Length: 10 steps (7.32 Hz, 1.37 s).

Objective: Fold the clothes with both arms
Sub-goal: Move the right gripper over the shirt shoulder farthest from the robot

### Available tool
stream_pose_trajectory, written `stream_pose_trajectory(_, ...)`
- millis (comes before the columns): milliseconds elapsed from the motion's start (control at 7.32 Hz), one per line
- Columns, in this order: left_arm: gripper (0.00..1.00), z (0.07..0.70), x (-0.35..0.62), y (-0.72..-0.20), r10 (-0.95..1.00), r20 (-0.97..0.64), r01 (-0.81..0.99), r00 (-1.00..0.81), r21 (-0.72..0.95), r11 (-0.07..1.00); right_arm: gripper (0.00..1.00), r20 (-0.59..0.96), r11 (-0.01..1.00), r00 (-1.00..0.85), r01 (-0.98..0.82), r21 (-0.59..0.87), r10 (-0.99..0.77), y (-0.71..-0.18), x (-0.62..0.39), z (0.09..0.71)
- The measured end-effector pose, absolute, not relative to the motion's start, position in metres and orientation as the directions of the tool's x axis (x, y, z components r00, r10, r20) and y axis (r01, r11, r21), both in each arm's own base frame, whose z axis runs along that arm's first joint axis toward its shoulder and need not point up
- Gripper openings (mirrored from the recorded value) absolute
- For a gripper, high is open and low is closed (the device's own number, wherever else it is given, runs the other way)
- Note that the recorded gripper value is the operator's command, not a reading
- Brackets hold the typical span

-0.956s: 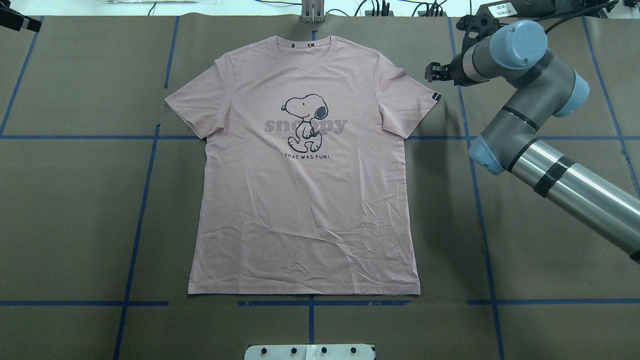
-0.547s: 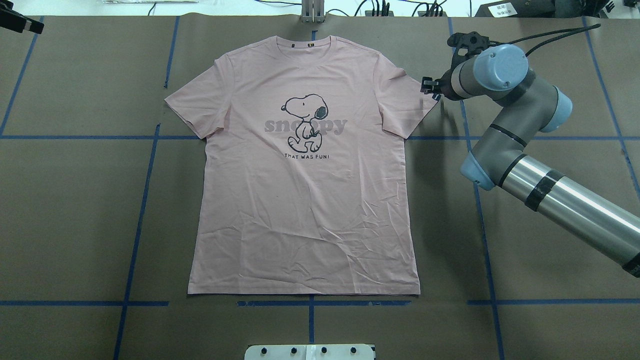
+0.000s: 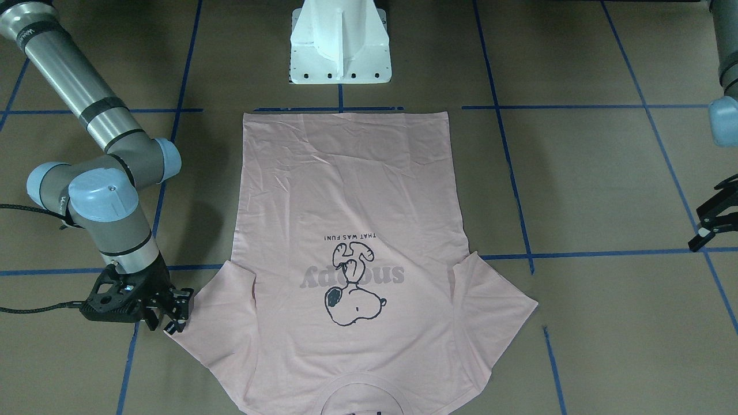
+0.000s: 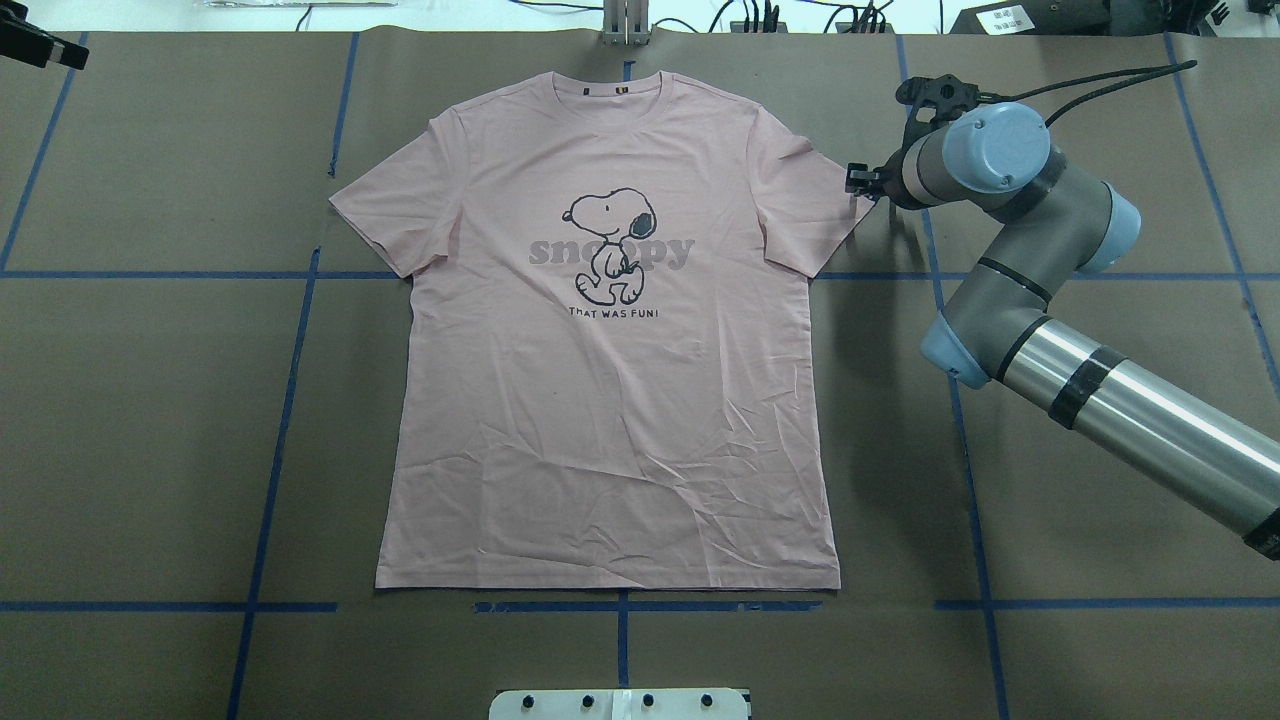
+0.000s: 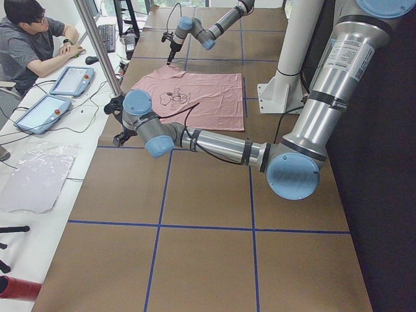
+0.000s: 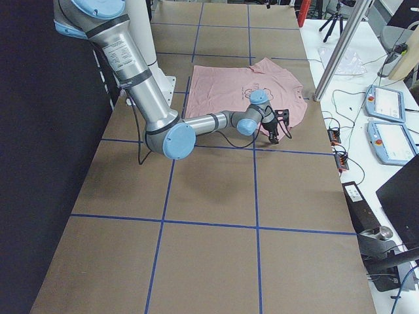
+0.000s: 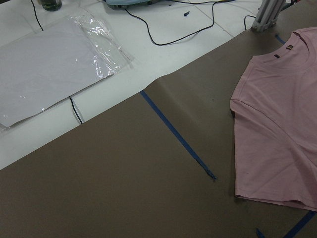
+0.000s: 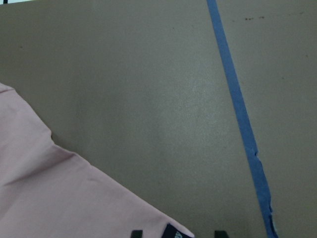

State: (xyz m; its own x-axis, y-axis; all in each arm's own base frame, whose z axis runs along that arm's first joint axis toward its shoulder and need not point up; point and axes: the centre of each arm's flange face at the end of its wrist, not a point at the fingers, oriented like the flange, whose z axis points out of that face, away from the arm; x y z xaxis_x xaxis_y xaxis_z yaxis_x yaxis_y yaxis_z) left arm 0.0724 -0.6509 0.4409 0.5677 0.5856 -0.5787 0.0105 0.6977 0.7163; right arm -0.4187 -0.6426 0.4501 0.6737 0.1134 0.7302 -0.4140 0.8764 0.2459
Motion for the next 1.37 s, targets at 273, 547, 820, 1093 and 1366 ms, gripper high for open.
stream_pose_trajectory(273,1.0,0.444,0.072,-0.648,0.588,-0.577,0.01,0.567,0.719,0.695,0.13,0.729,0.877,0.675,-0.414,0.245,0.115,-0.642,-0.419,0.451)
stream_pose_trajectory(547,1.0,0.444,0.072,-0.647,0.589,-0.576,0.009,0.567,0.719,0.695,0.0,0.73,0.876,0.674,-0.415,0.244,0.116,-0.643,-0.42,0.45)
stream_pose_trajectory(820,1.0,0.446,0.071,-0.646,0.589,-0.575,0.008,0.568,0.72,0.694,0.0,0.731,0.876,0.673,-0.416,0.245,0.115,-0.643,-0.42,0.448)
stream_pose_trajectory(1093,1.0,0.449,0.07,-0.641,0.592,-0.573,0.012,0.567,0.724,0.689,0.0,0.74,0.873,0.664,-0.419,0.248,0.109,-0.643,-0.42,0.438)
stream_pose_trajectory(1366,1.0,0.453,0.069,-0.635,0.594,-0.572,0.015,0.566,0.727,0.687,0.47,0.744,0.872,0.661,-0.417,0.256,0.098,-0.643,-0.417,0.432)
